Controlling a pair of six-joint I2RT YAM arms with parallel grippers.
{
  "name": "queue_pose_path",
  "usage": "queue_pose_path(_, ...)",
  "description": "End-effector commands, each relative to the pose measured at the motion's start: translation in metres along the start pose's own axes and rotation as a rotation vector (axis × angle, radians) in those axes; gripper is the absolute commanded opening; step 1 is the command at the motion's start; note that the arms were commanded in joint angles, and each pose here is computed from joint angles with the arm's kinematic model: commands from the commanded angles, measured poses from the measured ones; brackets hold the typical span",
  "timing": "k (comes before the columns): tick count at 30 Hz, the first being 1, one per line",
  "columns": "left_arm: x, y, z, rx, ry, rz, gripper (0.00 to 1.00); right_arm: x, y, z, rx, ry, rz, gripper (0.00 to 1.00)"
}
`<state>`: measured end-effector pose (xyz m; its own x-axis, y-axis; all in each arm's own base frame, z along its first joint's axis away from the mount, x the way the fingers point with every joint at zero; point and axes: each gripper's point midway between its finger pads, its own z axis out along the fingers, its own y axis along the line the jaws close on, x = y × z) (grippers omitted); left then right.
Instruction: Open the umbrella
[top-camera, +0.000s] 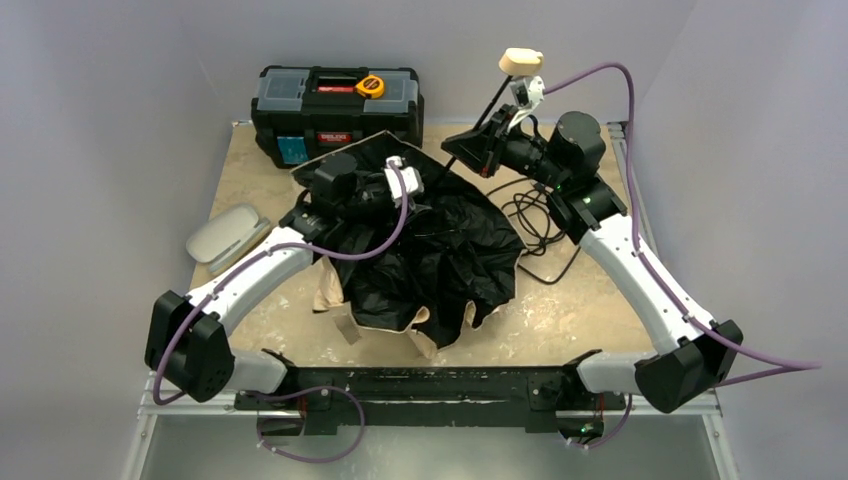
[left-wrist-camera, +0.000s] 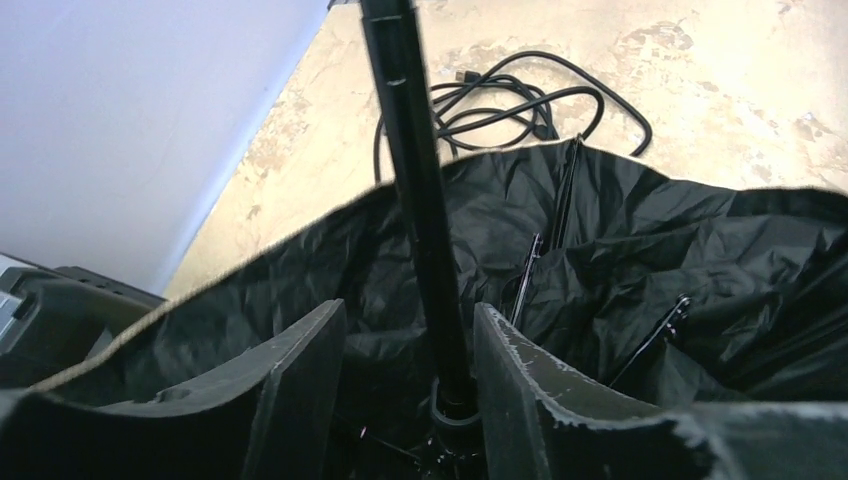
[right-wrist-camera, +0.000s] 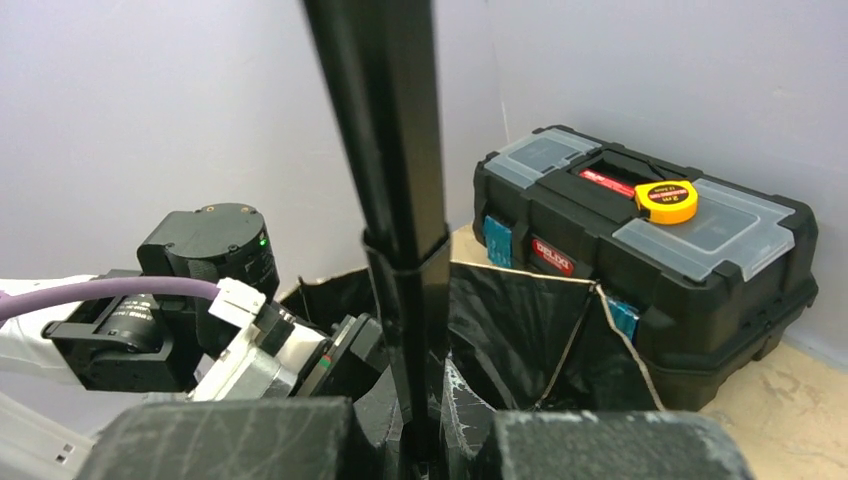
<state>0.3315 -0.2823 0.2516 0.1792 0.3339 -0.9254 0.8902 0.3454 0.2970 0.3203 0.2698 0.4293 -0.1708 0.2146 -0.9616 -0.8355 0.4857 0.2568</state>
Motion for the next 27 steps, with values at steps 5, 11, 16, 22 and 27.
queue_pose_path(5, 0.165, -0.022, -0.065, -0.007, 0.592, -0.216, 0.46, -0.189, 0.098, -0.070, -0.140, -0.508, -0.298, 0.00)
queue_pose_path(11, 0.176, -0.007, -0.083, -0.053, 0.651, -0.211, 0.31, -0.193, 0.105, -0.077, -0.150, -0.518, -0.314, 0.00)
queue_pose_path(16, 0.191, 0.003, -0.097, -0.077, 0.715, -0.191, 0.31, -0.199, 0.110, -0.084, -0.145, -0.539, -0.338, 0.00)
queue_pose_path(22, 0.184, 0.026, -0.110, -0.144, 0.705, -0.173, 0.00, -0.190, 0.116, -0.091, -0.162, -0.517, -0.338, 0.00)
queue_pose_path(27, 0.105, 0.055, -0.122, -0.234, 0.526, -0.016, 0.00, -0.135, 0.106, -0.092, -0.160, -0.380, -0.343, 0.11)
